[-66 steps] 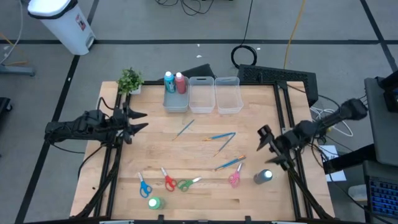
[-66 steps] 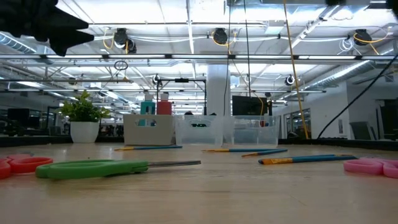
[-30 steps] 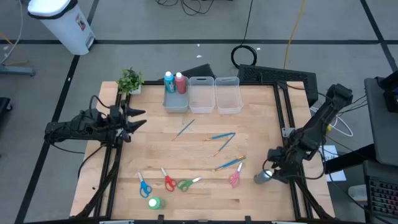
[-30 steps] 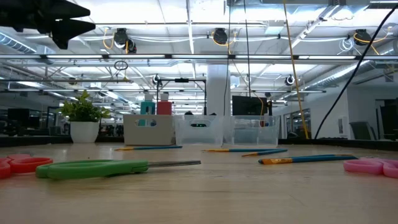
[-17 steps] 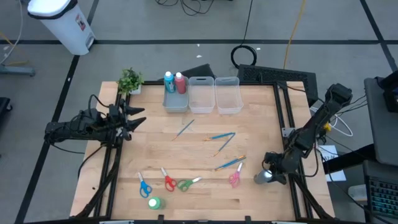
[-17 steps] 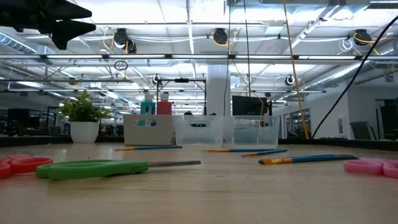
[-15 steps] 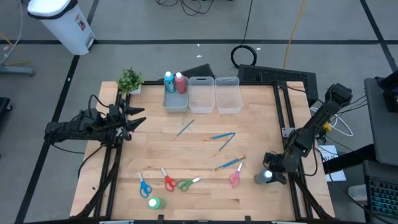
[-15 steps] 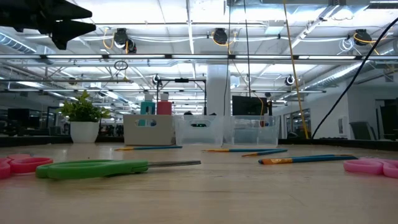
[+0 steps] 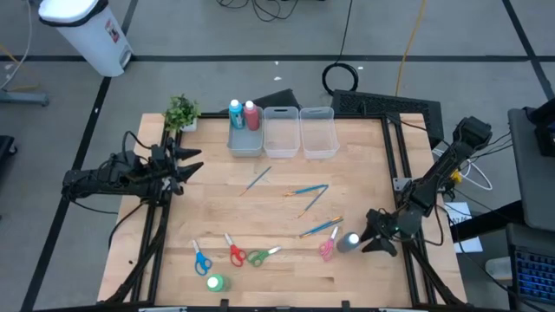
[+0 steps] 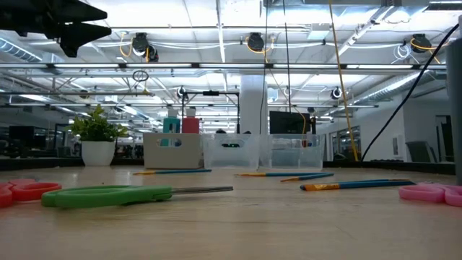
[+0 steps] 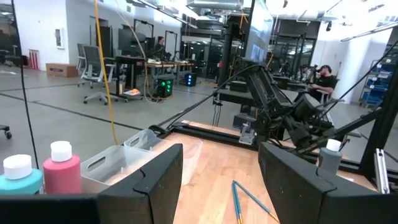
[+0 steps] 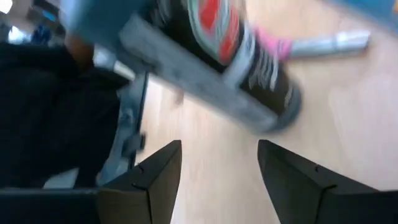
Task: Pick & Place Paint Supplies
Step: Put the black paint bottles into the gray bin
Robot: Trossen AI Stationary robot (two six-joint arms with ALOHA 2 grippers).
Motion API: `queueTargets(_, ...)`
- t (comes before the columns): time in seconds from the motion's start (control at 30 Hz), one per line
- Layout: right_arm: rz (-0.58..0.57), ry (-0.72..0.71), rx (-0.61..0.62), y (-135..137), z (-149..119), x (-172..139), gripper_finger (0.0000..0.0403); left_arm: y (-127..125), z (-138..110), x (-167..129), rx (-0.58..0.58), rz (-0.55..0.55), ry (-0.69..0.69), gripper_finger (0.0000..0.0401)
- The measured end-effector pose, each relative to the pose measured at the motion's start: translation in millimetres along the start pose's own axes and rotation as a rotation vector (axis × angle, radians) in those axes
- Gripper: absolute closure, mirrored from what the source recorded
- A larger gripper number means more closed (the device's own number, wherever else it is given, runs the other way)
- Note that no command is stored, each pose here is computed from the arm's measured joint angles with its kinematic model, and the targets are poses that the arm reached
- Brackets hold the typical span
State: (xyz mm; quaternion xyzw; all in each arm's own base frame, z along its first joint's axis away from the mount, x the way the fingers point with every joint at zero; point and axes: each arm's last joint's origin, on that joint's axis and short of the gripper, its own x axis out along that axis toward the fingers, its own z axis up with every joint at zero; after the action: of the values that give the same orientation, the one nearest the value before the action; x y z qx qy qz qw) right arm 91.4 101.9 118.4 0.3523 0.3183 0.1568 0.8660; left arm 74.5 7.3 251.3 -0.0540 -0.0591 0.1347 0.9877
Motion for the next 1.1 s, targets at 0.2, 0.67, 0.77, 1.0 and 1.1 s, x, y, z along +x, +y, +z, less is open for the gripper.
queueTargets(0.2,-0.055,-0.063,-0.059,-2,1,0,0.0188,0,1,0,-0.003,-0.001,-0.008,0.0183)
queueTargets(0.67,-0.107,-0.100,-0.179,-5,0,5,0.0101,0,1,0,-0.015,-0.001,-0.012,0.0183)
queueTargets(0.77,-0.121,-0.094,-0.201,-6,-2,9,0.0099,0,1,0,-0.017,-0.001,-0.012,0.0183)
queueTargets(1.0,-0.248,-0.057,-0.305,-16,-10,20,0.0108,0,1,0,-0.019,-0.001,-0.012,0.0183)
queueTargets(1.1,-0.251,-0.056,-0.348,-15,-11,25,0.0109,0,2,0,-0.020,-0.002,-0.016,0.0183)
